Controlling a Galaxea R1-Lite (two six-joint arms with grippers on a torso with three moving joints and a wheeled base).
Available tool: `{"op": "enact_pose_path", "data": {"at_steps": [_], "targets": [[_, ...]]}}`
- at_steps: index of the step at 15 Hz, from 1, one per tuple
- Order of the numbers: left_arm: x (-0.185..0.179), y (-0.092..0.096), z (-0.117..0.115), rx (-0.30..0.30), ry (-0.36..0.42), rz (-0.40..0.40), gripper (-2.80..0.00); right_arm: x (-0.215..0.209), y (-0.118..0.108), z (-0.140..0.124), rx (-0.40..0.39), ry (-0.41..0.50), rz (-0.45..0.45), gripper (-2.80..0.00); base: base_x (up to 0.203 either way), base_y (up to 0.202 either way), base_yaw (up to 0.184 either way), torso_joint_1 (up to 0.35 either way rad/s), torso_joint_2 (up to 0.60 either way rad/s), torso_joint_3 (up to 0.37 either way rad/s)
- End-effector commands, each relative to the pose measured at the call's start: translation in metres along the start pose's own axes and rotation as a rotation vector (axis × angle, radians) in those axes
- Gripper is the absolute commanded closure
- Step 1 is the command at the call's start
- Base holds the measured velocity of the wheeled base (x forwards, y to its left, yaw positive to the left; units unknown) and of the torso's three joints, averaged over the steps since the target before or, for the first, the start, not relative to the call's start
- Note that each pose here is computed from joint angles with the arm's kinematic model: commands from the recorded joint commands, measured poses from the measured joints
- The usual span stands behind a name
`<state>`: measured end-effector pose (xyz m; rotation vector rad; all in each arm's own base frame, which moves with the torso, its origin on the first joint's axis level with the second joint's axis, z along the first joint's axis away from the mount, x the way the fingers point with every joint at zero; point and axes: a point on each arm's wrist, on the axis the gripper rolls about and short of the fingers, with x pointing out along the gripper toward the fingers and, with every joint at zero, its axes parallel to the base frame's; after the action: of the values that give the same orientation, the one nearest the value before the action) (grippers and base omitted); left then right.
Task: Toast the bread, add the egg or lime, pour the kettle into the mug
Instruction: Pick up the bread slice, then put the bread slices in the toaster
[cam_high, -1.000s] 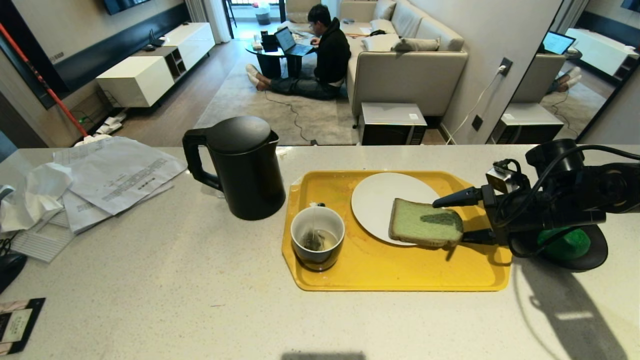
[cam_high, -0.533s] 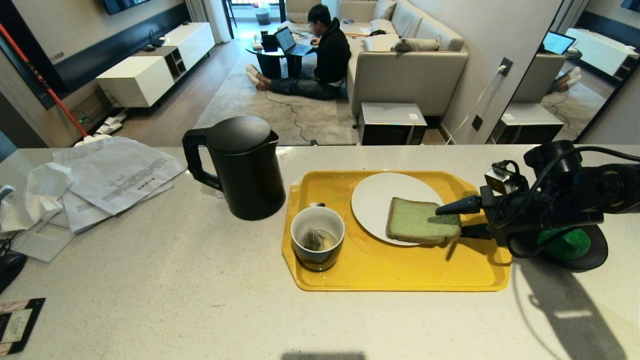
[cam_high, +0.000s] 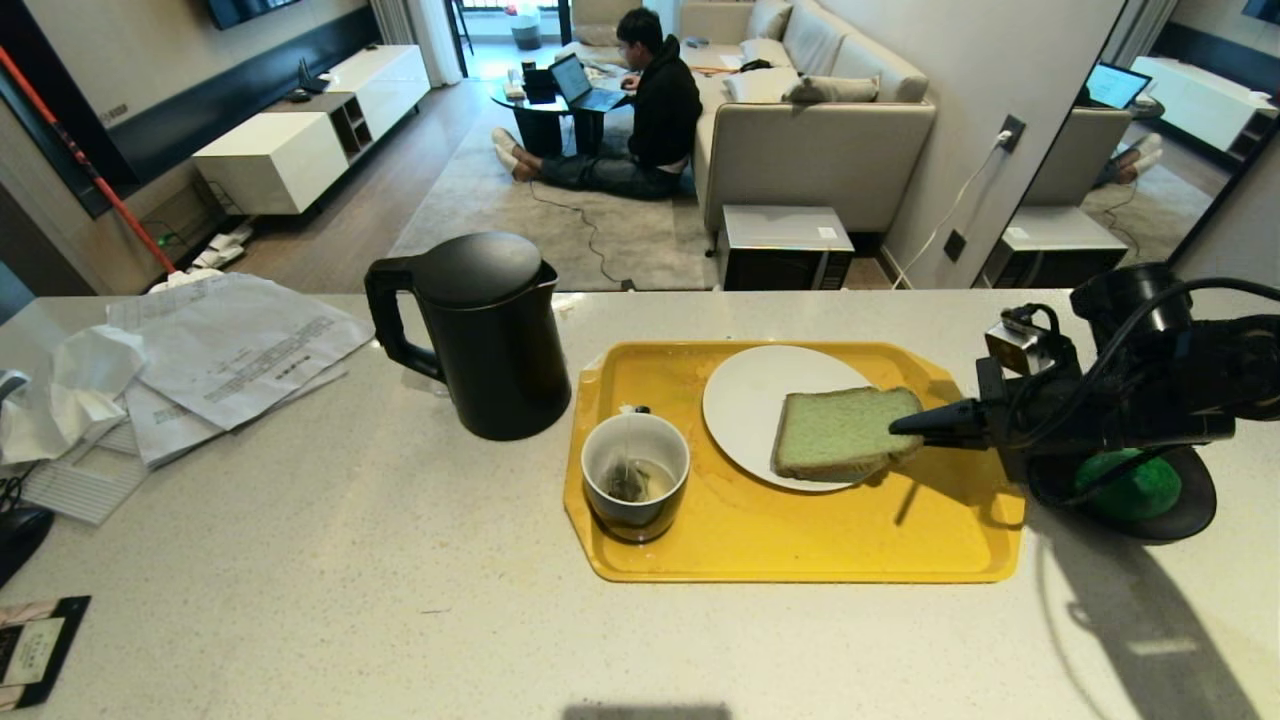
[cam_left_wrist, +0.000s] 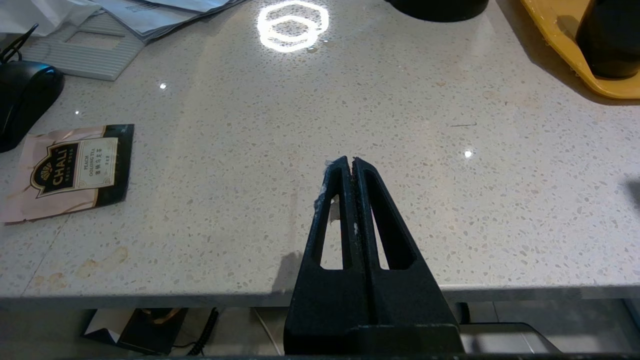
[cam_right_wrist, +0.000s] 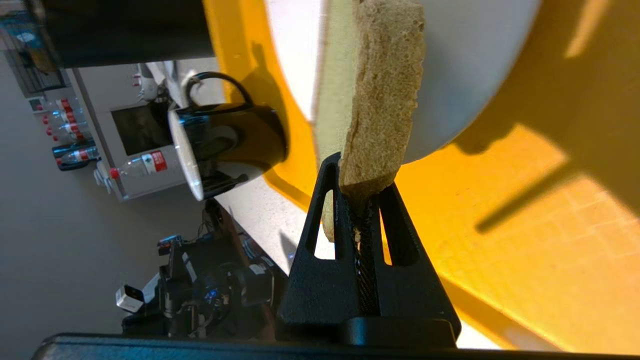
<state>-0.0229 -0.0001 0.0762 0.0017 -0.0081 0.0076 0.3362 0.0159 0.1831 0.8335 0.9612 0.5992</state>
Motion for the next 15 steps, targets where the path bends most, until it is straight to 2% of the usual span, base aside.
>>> {"op": "enact_pose_path", "data": {"at_steps": [1, 5, 9, 12, 15], "targets": [[0.000, 0.000, 0.000, 0.000, -0.001, 0.002, 0.00, -0.022, 0.027, -0.008, -0.049, -0.046, 0.035, 0.00, 0.000, 0.000, 0.000, 0.000, 0.00, 0.000], [0.000, 0.000, 0.000, 0.000, 0.000, 0.000, 0.00, -0.071, 0.078, -0.032, -0.170, -0.163, 0.074, 0.00, 0.000, 0.000, 0.000, 0.000, 0.00, 0.000], [0.000, 0.000, 0.000, 0.000, -0.001, 0.002, 0.00, -0.137, 0.139, -0.079, -0.282, -0.296, 0.058, 0.00, 0.000, 0.000, 0.000, 0.000, 0.00, 0.000], [0.000, 0.000, 0.000, 0.000, 0.000, 0.000, 0.00, -0.180, 0.167, -0.120, -0.415, -0.409, -0.088, 0.00, 0.000, 0.000, 0.000, 0.000, 0.00, 0.000], [0.000, 0.000, 0.000, 0.000, -0.001, 0.001, 0.00, -0.211, 0.180, -0.157, -0.553, -0.560, -0.258, 0.00, 0.000, 0.000, 0.000, 0.000, 0.00, 0.000]]}}
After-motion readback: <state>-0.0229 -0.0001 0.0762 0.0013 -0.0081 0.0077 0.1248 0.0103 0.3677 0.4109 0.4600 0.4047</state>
